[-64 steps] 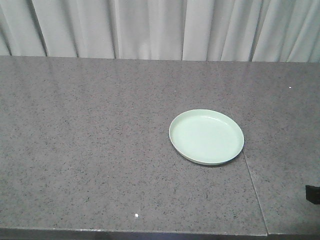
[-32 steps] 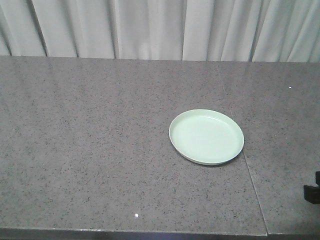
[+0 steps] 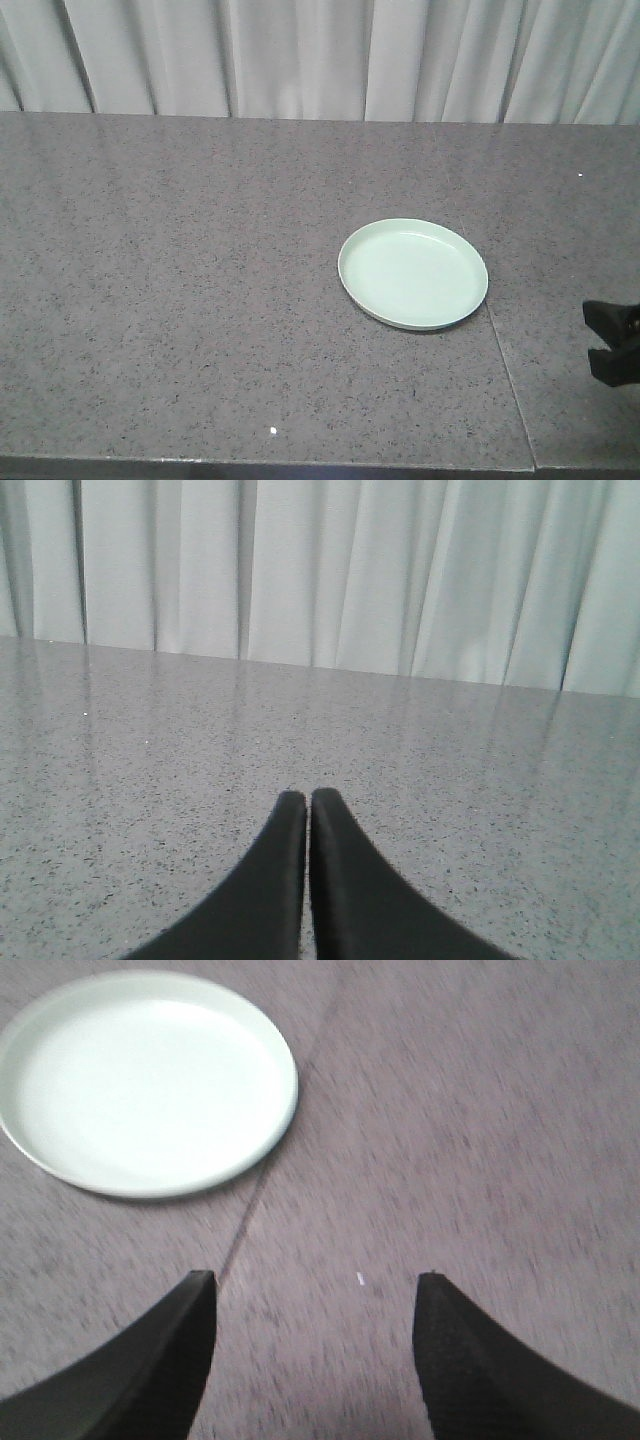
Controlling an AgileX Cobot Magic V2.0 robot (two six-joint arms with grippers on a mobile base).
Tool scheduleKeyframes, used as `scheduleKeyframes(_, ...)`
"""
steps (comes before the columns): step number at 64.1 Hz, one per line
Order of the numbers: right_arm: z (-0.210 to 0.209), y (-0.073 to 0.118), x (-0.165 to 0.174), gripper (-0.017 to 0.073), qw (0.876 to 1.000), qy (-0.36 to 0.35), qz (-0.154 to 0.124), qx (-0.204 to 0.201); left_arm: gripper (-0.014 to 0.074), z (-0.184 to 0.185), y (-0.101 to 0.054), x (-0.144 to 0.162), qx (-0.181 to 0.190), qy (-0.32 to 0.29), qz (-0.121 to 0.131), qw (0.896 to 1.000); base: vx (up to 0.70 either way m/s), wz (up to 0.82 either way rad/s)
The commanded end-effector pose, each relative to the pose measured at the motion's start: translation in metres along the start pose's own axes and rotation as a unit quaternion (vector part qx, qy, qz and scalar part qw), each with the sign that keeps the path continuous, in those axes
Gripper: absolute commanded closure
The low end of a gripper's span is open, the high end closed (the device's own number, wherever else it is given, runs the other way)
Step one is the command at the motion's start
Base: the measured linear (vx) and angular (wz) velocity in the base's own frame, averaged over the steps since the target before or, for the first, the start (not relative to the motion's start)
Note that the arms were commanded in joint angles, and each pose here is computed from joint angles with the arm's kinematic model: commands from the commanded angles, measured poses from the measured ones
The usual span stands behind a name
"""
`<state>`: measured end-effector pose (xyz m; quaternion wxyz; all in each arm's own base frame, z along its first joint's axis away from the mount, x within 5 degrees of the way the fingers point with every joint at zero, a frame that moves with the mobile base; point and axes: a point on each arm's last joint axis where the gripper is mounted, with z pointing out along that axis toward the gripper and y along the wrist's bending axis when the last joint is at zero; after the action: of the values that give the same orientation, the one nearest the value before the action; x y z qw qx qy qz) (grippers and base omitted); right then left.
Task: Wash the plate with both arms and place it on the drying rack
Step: 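Lower the open right gripper onto the plate's rim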
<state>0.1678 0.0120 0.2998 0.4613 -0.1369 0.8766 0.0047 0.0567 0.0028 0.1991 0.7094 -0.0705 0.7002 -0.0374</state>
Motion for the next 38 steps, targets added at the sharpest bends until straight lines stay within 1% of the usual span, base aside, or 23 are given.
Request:
scheduleKeyframes(1, -0.002, -0.006, -0.033, 0.0123, 0.998, -0.067, -0.009, 0.001, 0.0599, -0.001, -0.001, -0.003, 0.011, -0.04, -0.002, 0.999, 0.0, 0.0)
scheduleKeyframes(7, 0.003, -0.009, -0.053, 0.0123, 0.997, -0.074, -0.015, -0.008, 0.0599, -0.001, -0.001, -0.003, 0.011, -0.04, -0.002, 0.999, 0.0, 0.0)
scheduleKeyframes(18, 0.027, -0.016, -0.083, 0.0123, 0.998, -0.045, -0.018, -0.032, 0.0599, -0.001, -0.001, -0.003, 0.011, -0.04, -0.002, 0.999, 0.0, 0.0)
scheduleKeyframes(23, 0.044, -0.012, -0.095, 0.0123, 0.998, -0.037, -0.033, -0.048, 0.0599, -0.001, -0.001, -0.003, 0.011, -0.04, -0.002, 0.999, 0.0, 0.0)
scheduleKeyframes(26, 0.053, -0.006, -0.103, 0.0123, 0.997, -0.038, -0.043, -0.06, 0.0599, -0.001, -0.001, -0.003, 0.011, -0.04, -0.002, 0.999, 0.0, 0.0)
scheduleKeyframes(28, 0.059, -0.002, -0.107, 0.0123, 0.996, -0.038, -0.045, -0.068, 0.0599, -0.001, -0.001, -0.003, 0.011, -0.04, -0.002, 0.999, 0.0, 0.0)
scheduleKeyframes(31, 0.07, 0.003, -0.114, 0.0123, 0.996, -0.034, -0.036, -0.079, 0.0599, -0.001, -0.001, -0.003, 0.011, -0.04, -0.002, 0.999, 0.0, 0.0)
scheduleKeyframes(34, 0.082, 0.006, -0.117, 0.0123, 0.996, -0.019, -0.021, -0.087, 0.0599, -0.001, -0.001, -0.003, 0.011, -0.04, -0.002, 0.999, 0.0, 0.0)
scheduleKeyframes(37, 0.094, 0.006, -0.119, 0.0123, 0.996, 0.005, 0.002, -0.091, 0.0599, -0.001, -0.001, -0.003, 0.011, -0.04, -0.002, 0.999, 0.0, 0.0)
scheduleKeyframes(38, 0.097, 0.005, -0.119, 0.0123, 0.996, 0.015, 0.014, -0.092, 0.0599, -0.001, -0.001, -0.003, 0.011, -0.04, -0.002, 0.999, 0.0, 0.0)
